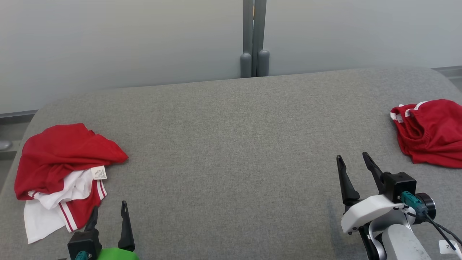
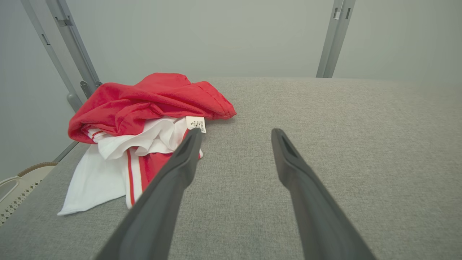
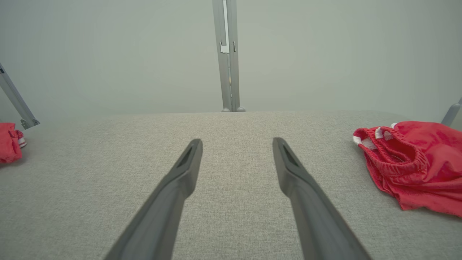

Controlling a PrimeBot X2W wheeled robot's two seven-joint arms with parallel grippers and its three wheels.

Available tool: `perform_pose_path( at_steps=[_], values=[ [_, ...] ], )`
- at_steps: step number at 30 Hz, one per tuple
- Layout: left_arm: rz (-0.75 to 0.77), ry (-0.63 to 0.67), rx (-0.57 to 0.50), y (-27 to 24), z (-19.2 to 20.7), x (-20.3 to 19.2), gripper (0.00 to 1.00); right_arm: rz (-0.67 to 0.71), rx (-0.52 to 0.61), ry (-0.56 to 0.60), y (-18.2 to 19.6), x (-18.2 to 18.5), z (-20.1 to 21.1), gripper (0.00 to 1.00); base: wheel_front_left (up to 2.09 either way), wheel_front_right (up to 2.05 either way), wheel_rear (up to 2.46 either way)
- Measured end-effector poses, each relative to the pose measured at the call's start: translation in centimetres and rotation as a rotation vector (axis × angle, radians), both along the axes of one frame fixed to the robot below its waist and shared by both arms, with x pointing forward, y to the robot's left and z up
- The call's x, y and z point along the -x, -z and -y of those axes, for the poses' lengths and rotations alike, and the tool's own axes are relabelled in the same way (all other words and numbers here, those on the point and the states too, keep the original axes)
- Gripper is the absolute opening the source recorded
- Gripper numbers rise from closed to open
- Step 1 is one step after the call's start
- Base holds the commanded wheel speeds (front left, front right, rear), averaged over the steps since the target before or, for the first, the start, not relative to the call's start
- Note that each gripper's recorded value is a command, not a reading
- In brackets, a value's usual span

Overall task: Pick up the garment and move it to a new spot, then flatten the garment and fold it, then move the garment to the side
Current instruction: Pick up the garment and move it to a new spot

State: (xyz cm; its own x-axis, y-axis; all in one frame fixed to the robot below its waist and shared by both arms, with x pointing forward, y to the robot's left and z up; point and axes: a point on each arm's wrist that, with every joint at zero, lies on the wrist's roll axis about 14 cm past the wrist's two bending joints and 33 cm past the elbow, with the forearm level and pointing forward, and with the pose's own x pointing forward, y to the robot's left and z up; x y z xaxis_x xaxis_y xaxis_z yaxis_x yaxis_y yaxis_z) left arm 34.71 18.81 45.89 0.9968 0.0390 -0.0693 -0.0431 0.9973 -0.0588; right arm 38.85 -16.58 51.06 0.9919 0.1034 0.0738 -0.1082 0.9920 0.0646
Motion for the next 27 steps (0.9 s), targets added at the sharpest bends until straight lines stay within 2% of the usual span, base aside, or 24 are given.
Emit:
perform_pose_path(
  at_steps=[10, 18, 27],
  values=[
    [-0.011, -0.047, 0.002, 0.4, -1.4, 1.0, 1.00, -0.010, -0.008, -0.061, 0.3, -0.7, -2.2, 1.00, 0.00, 0.00, 0.00],
    [-0.019, -0.147, -0.002, 0.6, -4.3, 2.9, 1.00, -0.028, -0.022, -0.173, 0.8, -1.4, -6.3, 1.00, 0.00, 0.00, 0.00],
    [-0.049, -0.306, 0.003, 1.6, -8.6, 7.0, 1.00, -0.043, -0.026, -0.340, 1.2, -1.8, -12.2, 1.00, 0.00, 0.00, 0.00]
  ],
)
